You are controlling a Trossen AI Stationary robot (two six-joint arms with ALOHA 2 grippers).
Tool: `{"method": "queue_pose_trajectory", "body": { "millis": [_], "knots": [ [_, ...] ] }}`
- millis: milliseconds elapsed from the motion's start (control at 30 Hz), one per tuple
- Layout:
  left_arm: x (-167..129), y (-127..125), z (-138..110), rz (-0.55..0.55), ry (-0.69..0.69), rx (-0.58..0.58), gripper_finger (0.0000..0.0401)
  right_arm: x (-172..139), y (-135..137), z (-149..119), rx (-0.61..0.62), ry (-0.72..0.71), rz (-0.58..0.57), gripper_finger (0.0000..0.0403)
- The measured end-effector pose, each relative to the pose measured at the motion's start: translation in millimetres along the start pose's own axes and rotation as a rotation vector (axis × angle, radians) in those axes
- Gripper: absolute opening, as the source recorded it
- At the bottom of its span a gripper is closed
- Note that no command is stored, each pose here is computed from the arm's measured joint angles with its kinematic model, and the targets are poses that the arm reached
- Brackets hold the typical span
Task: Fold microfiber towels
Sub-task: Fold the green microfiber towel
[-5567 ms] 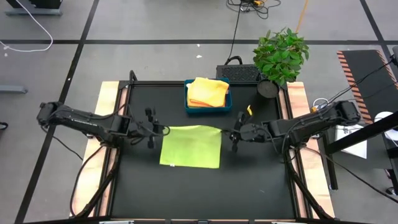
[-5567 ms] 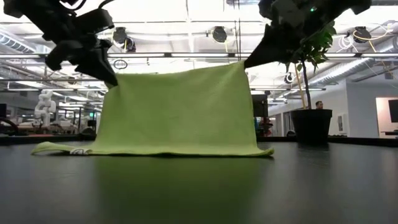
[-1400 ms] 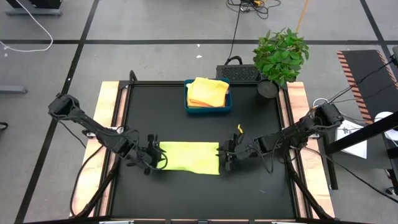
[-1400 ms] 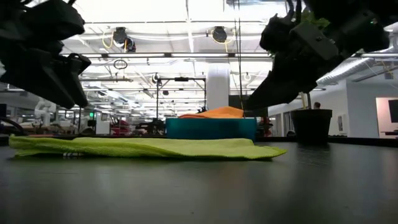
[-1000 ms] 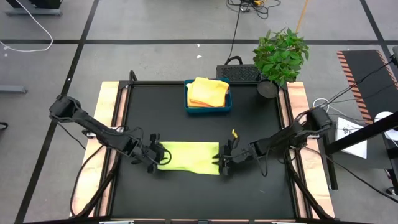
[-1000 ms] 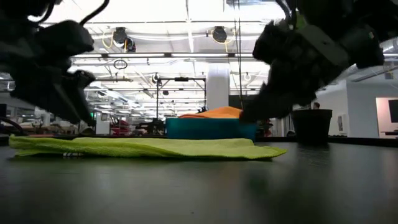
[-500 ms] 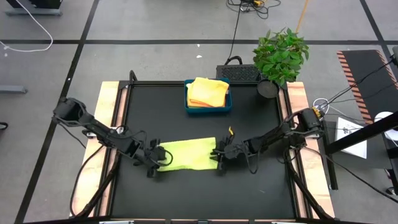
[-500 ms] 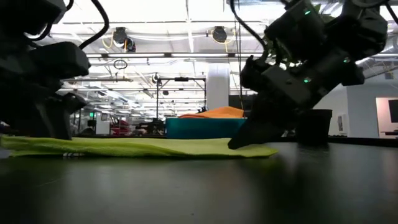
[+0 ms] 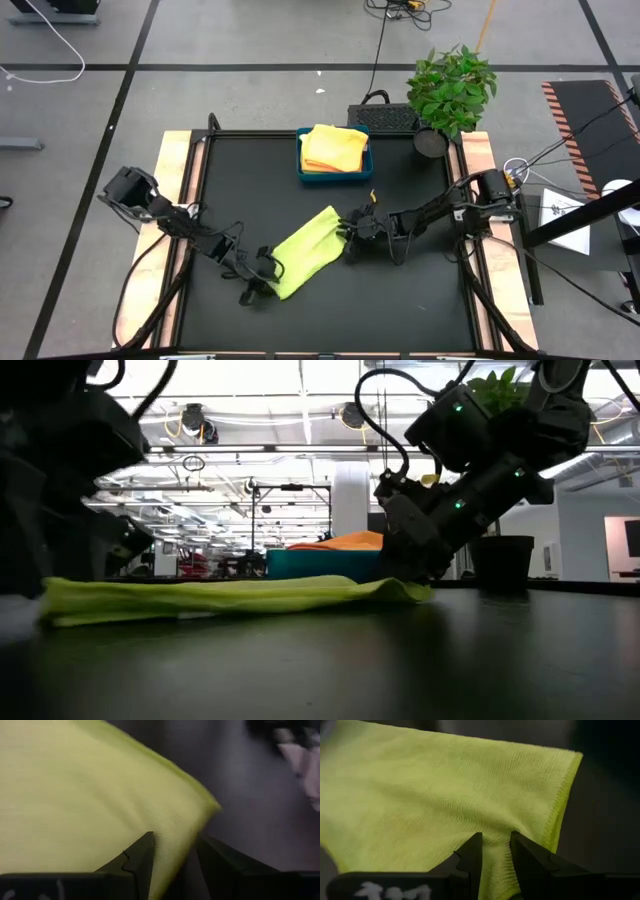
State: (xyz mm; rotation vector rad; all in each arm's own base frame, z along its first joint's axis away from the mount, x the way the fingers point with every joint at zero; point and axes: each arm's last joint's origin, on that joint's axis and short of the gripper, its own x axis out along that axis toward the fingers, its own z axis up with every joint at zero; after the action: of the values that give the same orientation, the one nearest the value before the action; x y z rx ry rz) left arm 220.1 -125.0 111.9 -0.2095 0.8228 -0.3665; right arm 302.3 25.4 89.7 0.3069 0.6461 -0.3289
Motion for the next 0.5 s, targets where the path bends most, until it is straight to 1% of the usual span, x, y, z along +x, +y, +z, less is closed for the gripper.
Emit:
{"method": "queue_pose_trajectory", "body": {
  "millis": [100,233,300,400,500],
  "knots": [
    [1,-6,8,-0.043,0.019,0.049,0.0149,-1,-3,4,-0.013,-0.006,-0.008,0.0093],
    [-9,-11,21,-0.022,0.061,0.088,0.0149,-13,-1,12,-0.060,-0.018,0.002,0.0093],
    [-18,-12,25,0.036,0.091,0.110,0.0149,-23,5,22,-0.076,-0.073,0.035,0.0093],
    [-30,-13,28,0.162,0.102,0.172,0.0148,-35,15,32,-0.114,-0.143,0.082,0.0093],
    [-36,-13,26,0.255,0.118,0.285,0.0141,-45,24,37,-0.131,-0.196,0.127,0.0093]
  ]
}}
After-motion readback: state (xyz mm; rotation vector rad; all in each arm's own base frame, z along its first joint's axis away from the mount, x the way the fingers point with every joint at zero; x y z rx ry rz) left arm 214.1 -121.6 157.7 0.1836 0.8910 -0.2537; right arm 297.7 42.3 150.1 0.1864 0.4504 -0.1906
